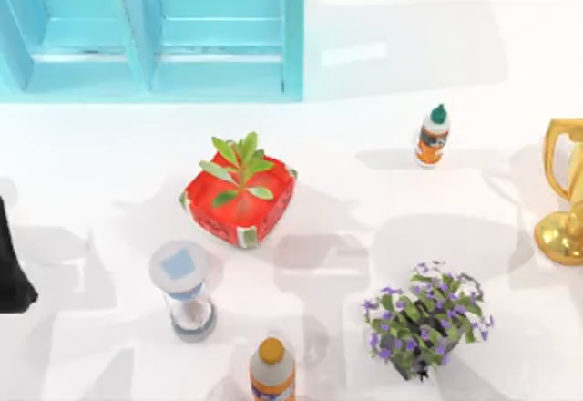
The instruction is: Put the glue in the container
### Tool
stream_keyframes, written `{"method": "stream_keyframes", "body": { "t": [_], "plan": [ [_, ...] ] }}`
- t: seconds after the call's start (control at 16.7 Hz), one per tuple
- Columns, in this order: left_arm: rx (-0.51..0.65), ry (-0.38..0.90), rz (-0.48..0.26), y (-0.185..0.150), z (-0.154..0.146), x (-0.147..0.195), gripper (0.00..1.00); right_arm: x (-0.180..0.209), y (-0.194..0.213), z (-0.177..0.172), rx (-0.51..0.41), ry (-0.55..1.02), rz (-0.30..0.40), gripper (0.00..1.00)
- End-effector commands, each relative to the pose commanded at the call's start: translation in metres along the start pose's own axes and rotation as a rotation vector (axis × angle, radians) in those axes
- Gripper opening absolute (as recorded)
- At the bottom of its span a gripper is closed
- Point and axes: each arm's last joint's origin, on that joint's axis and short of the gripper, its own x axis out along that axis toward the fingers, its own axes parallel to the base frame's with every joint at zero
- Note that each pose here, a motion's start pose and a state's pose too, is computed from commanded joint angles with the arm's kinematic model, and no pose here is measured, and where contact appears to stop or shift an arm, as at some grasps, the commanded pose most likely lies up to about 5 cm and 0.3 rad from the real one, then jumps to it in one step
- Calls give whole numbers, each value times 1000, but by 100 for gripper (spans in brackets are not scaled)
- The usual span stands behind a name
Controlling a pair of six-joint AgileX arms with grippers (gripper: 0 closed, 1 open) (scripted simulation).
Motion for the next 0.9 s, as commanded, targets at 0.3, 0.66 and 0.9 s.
{"method": "stream_keyframes", "body": {
  "t": [0.3,0.66,0.9],
  "plan": [
    [0,0,0,0,0,0,100,47,53,53,160,-71,252,100],
    [0,0,0,0,0,0,100,114,136,9,208,83,338,100],
    [0,0,0,0,0,0,100,138,153,-42,164,213,224,100]
  ]
}}
